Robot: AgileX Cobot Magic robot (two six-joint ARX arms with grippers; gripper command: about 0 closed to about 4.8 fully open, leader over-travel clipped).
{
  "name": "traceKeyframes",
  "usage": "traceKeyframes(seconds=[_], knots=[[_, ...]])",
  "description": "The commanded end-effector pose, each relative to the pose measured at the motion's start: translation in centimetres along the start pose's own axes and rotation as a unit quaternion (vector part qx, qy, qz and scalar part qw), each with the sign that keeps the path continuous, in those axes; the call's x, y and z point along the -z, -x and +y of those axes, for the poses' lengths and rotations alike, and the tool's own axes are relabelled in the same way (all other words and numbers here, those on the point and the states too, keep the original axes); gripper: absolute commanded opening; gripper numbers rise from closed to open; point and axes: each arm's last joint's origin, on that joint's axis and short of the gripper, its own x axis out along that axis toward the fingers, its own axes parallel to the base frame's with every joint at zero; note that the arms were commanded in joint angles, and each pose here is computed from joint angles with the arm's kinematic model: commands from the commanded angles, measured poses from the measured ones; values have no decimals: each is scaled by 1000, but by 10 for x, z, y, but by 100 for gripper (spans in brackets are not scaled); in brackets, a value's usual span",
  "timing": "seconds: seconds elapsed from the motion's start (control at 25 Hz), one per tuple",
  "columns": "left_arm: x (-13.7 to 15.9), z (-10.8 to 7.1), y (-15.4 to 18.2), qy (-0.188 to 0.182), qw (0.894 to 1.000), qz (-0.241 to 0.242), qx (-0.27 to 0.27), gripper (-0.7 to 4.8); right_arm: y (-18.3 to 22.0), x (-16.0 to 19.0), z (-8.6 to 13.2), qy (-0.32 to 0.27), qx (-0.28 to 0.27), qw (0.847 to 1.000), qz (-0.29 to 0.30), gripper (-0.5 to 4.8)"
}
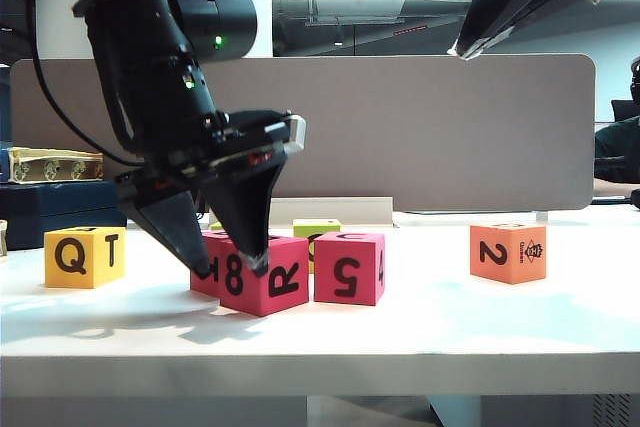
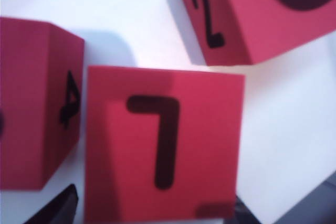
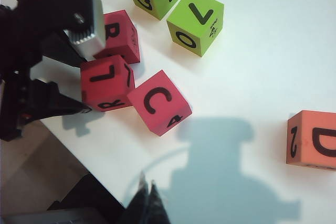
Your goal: Select the appropriate blocks from the scattered letter blocks on the table and arrange them in a row to spell out "ABCD".
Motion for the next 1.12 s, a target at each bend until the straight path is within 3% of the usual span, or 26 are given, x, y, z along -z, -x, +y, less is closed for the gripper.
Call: traceKeyframes(seconds=[0.04,0.64,1.12], knots=[[-3,0,-4,-12,1000,-8,-2,346,2,-3,1,6,1,1000,-10,-2],[-8,-1,-5,-31,999,-32,2,347,2,-3,1,7,1,1000,-10,-2],[-8,-19,-8,-51,998,-32,9,340,2,-2,0,6,21,1000,-8,-2]])
